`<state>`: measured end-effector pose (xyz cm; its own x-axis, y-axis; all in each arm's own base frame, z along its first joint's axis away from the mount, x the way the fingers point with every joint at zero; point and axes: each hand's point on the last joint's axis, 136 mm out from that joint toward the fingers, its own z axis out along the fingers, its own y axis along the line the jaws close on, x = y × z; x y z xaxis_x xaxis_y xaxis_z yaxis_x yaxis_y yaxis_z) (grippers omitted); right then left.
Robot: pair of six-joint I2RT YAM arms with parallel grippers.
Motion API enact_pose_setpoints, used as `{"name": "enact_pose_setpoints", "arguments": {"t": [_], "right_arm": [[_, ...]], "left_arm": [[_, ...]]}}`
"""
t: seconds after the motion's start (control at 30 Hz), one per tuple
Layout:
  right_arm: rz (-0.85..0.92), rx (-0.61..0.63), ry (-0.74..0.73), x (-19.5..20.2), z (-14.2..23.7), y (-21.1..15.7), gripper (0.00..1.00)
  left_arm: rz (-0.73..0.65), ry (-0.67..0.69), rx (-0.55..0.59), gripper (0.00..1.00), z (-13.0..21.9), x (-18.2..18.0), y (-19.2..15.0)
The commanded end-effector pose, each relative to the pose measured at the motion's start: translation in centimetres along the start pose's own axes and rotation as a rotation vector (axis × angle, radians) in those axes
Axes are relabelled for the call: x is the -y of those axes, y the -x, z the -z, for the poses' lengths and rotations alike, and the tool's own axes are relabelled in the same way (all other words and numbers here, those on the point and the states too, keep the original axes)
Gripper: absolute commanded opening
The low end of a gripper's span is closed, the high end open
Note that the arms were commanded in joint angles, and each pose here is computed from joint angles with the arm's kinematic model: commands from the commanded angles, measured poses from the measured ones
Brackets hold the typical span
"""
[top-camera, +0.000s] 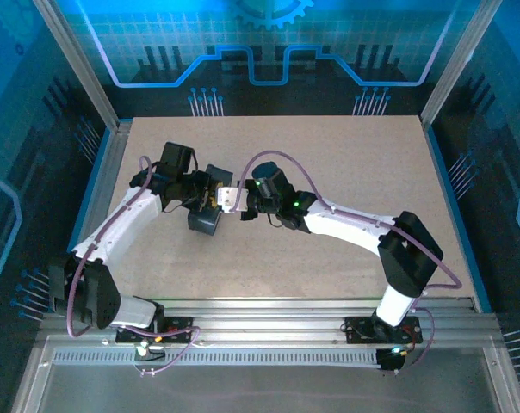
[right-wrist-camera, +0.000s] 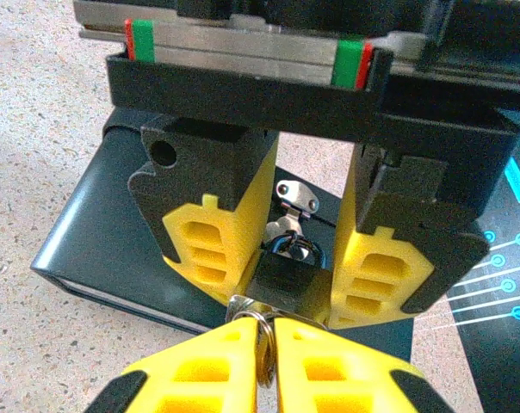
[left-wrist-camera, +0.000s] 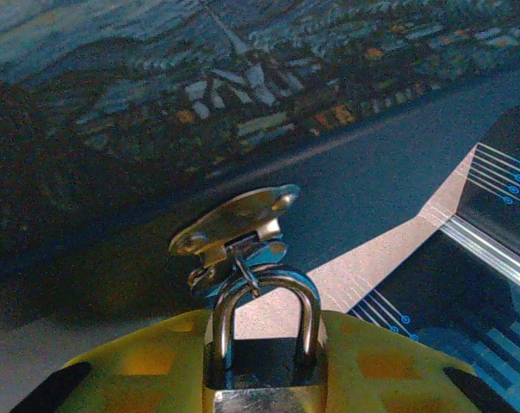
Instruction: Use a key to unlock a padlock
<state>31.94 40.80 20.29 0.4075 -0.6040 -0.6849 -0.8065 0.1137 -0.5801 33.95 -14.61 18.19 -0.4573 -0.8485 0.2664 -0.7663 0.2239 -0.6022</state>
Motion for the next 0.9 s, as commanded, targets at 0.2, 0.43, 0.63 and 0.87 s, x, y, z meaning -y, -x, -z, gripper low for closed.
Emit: {"name": "enact_pose_setpoints", "arguments": {"t": [0.2,0.43,0.63,0.87], "right_arm": [[-0.433,-0.022,0.023,1.2,-0.1,-0.2,0.0],[-1.046,0.055,-0.009,1.9,0.2,-0.3,0.0],[-1.552,0.191,-0.03,2.8,0.3,-1.2,0.0],[-1.988,0.29,0.063,2.3,-0.8,-1.6,0.0]], "left_arm": [[-0.036,-0.098,-0.024,0.0,1.5,2.6,-1.1],[-0.028,-0.123,-0.018,0.0,1.7,3.2,-1.1],[-0.025,-0.138,-0.016,0.0,1.8,3.6,-1.1],[-0.026,-0.142,-0.018,0.0,1.9,3.6,-1.1]]}}
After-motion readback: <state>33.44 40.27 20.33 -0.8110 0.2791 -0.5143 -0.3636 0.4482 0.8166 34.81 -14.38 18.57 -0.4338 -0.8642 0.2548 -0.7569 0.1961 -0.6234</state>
